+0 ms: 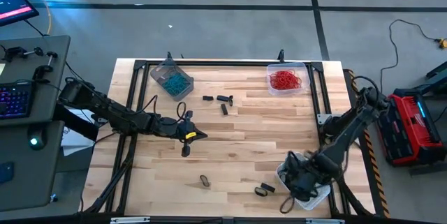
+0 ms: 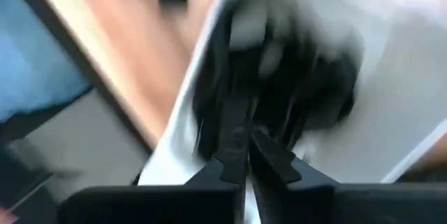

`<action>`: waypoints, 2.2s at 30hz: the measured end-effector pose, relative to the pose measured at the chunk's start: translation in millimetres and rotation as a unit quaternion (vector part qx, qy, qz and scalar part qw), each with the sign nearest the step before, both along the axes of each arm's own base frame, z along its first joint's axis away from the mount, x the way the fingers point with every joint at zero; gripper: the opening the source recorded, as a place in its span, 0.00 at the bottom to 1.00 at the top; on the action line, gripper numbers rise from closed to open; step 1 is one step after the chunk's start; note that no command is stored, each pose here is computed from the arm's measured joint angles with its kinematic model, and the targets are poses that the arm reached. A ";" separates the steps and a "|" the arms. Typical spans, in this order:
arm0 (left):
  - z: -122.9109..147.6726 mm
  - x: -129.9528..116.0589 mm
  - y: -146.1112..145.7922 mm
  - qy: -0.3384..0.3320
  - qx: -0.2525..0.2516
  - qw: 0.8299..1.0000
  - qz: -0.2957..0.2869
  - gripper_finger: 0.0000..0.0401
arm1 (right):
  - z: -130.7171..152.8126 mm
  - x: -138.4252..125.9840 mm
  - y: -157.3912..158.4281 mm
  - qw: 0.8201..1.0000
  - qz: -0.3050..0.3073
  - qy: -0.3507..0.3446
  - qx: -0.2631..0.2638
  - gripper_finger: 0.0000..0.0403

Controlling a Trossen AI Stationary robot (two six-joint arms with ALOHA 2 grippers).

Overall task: Sort rubber bands into baskets
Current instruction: Put the black rubber band into the white bin

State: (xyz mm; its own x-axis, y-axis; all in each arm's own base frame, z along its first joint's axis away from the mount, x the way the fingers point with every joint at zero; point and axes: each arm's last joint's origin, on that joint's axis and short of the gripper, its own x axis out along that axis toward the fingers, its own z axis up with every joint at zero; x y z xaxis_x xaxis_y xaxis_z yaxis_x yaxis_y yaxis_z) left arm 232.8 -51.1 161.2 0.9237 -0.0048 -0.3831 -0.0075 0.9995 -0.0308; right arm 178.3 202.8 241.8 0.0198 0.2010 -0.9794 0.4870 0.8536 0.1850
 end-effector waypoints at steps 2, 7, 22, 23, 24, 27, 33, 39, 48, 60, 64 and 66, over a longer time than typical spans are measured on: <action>0.2 0.1 0.0 -0.001 0.000 1.000 0.000 0.00 | -1.2 12.2 -11.6 0.998 0.024 -0.043 -0.035 0.03; 0.2 0.0 -0.2 -0.001 -0.002 1.000 0.000 0.00 | -14.6 49.2 -52.1 0.984 0.081 -0.125 -0.103 0.01; -0.4 -0.2 0.0 0.002 -0.008 1.000 0.004 0.00 | -59.2 117.3 -180.5 0.881 -0.060 -0.387 -0.264 0.00; -0.4 -0.2 0.0 0.002 -0.009 1.000 0.004 0.00 | -61.6 117.8 -183.9 0.878 -0.067 -0.394 -0.264 0.00; -0.5 -0.2 0.0 0.003 -0.009 1.000 0.004 0.00 | -64.7 118.9 -187.0 0.875 -0.073 -0.398 -0.265 0.00; -0.5 -0.2 0.0 0.003 -0.012 1.000 0.005 0.00 | -77.0 124.4 -194.7 0.877 -0.083 -0.387 -0.272 0.00; -0.6 -0.2 0.1 0.003 -0.017 1.000 0.007 0.00 | -98.0 151.3 -206.0 0.875 -0.090 -0.365 -0.306 0.15; -0.8 -0.4 0.0 0.005 -0.025 1.000 0.011 0.00 | -109.9 180.8 -226.9 0.861 -0.145 -0.345 -0.345 0.39; -1.2 -0.5 0.0 0.007 -0.024 1.000 0.011 0.00 | -120.2 196.7 -251.8 0.862 -0.170 -0.320 -0.354 0.46; -3.0 -1.4 -0.2 0.016 -0.021 1.000 0.010 0.00 | -148.9 197.5 -271.2 0.872 -0.175 -0.291 -0.353 0.24; -3.2 -1.6 -0.4 0.018 -0.021 1.000 0.009 0.00 | -142.9 197.3 -264.8 0.878 -0.136 -0.290 -0.355 0.04; -3.2 -1.6 -0.4 0.018 -0.021 1.000 0.009 0.00 | -135.0 194.9 -258.3 0.882 -0.120 -0.287 -0.354 0.03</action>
